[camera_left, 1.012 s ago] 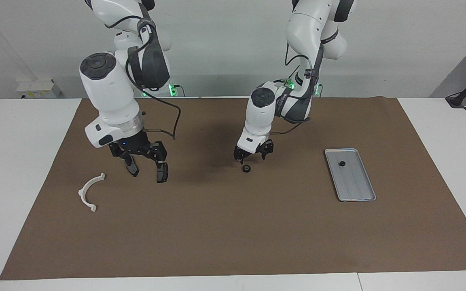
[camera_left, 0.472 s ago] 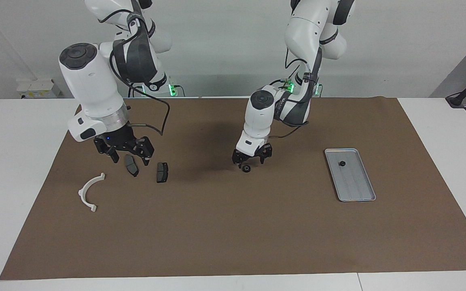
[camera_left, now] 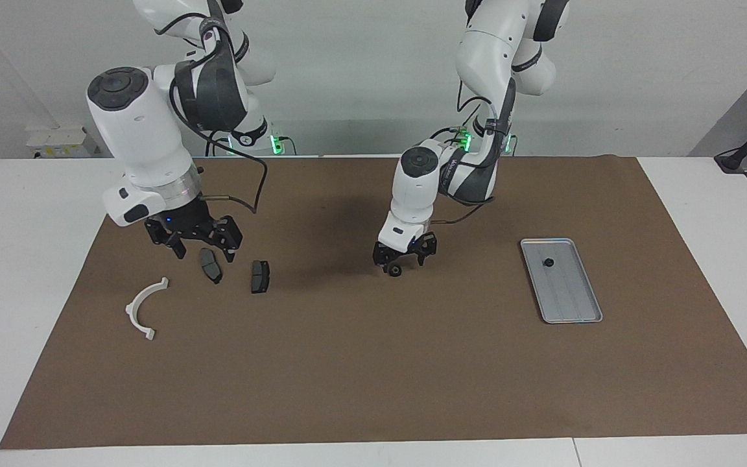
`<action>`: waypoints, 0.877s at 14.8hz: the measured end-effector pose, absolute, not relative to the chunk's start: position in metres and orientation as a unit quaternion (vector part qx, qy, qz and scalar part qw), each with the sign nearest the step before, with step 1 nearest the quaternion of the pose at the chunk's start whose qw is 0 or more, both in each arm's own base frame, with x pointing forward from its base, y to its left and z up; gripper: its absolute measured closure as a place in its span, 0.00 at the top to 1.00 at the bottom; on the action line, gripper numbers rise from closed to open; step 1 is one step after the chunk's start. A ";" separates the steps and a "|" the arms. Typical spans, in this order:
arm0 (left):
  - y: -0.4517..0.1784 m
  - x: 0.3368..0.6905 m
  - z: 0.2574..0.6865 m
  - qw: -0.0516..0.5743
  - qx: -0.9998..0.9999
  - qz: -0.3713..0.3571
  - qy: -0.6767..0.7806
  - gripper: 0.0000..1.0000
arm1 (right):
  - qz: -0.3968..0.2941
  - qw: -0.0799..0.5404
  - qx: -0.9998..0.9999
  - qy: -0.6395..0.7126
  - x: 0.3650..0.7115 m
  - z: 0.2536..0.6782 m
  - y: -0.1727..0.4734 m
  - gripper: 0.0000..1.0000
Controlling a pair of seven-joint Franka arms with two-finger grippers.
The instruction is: Pick bearing gear from pile to tray
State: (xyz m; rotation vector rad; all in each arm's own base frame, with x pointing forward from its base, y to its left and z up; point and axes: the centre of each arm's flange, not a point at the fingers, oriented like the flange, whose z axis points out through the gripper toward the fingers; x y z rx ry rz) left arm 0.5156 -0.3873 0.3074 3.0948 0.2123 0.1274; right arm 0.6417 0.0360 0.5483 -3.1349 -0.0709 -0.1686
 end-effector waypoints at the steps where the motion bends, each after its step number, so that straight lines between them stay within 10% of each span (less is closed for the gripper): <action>1: -0.388 0.517 0.308 0.017 0.997 0.040 0.069 1.00 | -0.047 -0.001 -0.998 -0.029 0.637 0.554 0.026 1.00; 13: -0.406 0.543 0.309 -0.012 0.997 0.011 0.069 1.00 | 0.013 -0.001 -0.999 -0.035 0.547 0.633 0.019 1.00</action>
